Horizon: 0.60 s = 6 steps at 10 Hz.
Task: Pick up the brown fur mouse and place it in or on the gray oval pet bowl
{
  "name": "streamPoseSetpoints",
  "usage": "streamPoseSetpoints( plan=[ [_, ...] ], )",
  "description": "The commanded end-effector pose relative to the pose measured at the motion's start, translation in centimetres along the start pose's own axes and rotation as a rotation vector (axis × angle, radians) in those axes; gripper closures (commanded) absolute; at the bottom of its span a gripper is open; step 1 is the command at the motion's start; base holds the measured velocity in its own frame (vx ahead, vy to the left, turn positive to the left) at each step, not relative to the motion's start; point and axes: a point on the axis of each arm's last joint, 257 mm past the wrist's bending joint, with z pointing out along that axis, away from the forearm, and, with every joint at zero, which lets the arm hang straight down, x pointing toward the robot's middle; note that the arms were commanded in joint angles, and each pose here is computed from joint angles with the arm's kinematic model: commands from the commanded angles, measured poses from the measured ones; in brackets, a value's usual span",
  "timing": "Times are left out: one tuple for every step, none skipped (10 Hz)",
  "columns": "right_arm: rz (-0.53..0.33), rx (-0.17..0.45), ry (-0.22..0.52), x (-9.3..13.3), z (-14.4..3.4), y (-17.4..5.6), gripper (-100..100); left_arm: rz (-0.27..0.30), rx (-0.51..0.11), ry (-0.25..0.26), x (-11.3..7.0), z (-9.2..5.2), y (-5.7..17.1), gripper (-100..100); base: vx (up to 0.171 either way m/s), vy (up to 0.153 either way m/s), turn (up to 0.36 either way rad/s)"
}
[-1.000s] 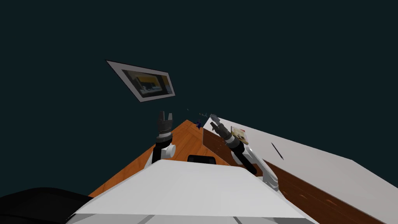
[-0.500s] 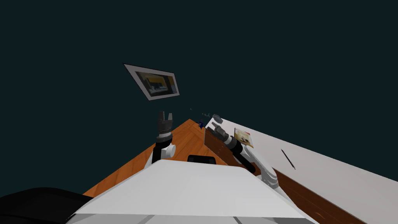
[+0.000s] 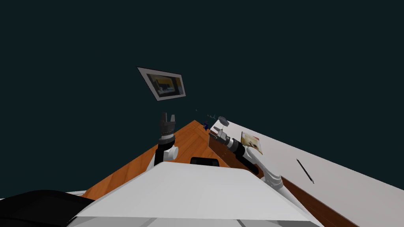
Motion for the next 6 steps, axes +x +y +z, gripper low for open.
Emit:
streamPoseSetpoints(
  plan=[
    [-0.032,-0.010,0.079,2.1,-0.5,-0.3,-100,0.000,0.000,0.000,0.0,0.0,0.0,0,-0.007,-0.014,0.227],
    [-0.058,-0.009,0.097,2.6,-0.5,-0.4,-100,0.000,0.000,0.000,0.0,0.0,0.0,0,-0.004,-0.018,0.114],
    [-0.076,-0.019,0.159,4.3,-1.1,-0.6,-100,0.000,0.000,0.000,0.0,0.0,0.0,0,0.000,-0.013,0.209],
    [-0.105,-0.017,0.180,4.8,-1.2,-0.8,-100,0.000,0.000,0.000,0.0,0.0,0.0,0,0.002,-0.014,0.135],
    [-0.125,-0.027,0.243,6.6,-1.9,-1.2,-100,0.000,0.000,0.000,0.0,0.0,0.0,0,0.003,-0.015,0.225],
    [-0.153,-0.026,0.263,7.1,-2.0,-1.3,-100,0.000,0.000,0.000,0.0,0.0,0.0,0,0.005,-0.018,0.119]
  ],
)
